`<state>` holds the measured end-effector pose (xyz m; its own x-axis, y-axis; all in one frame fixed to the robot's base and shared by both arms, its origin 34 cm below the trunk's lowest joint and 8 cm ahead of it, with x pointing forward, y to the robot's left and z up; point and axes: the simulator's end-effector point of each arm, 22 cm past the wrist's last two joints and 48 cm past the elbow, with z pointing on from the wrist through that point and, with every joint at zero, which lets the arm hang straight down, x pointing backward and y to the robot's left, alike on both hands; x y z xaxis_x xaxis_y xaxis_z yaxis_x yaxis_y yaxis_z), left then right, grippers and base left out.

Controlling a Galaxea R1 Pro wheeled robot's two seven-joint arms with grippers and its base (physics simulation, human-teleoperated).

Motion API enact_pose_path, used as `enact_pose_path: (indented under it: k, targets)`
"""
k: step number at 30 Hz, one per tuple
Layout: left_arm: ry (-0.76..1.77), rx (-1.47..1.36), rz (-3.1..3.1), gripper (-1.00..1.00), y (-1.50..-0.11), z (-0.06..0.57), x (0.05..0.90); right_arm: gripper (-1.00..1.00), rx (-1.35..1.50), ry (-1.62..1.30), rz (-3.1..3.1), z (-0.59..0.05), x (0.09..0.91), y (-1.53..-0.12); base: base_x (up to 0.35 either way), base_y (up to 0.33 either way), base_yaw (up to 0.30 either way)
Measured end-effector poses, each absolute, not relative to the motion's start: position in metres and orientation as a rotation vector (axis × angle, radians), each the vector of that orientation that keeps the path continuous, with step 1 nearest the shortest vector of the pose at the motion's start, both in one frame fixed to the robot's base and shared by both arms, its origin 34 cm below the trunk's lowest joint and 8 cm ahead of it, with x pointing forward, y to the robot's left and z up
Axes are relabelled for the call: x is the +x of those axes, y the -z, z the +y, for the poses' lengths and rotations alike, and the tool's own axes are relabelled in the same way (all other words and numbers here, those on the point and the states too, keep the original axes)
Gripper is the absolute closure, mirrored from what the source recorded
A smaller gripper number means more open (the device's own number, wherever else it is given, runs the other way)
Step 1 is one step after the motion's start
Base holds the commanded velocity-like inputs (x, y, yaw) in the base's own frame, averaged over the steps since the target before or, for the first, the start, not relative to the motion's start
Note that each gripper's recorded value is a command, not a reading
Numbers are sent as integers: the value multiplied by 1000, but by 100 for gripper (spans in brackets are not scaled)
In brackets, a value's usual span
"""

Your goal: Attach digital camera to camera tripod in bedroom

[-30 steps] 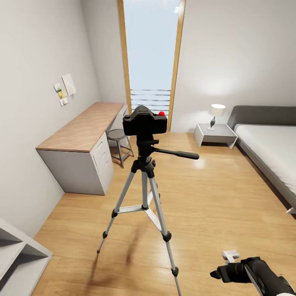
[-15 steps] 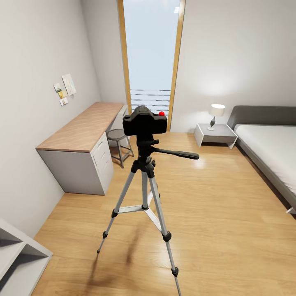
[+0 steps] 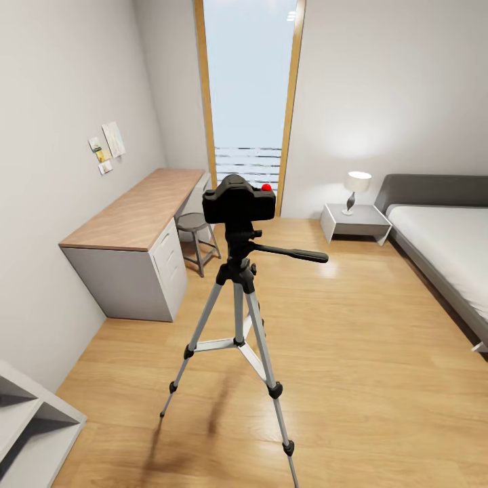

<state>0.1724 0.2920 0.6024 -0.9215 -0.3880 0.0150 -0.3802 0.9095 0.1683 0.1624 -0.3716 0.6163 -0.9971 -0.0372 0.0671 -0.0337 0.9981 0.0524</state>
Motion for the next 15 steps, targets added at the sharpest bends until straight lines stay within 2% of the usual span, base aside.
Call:
enact_pose_path:
  k: [15]
  targets:
    - [252, 608, -3022, -100, -602, 292, 172, -100, 50, 82, -3091, -365, 160, -615, 0, 0, 0]
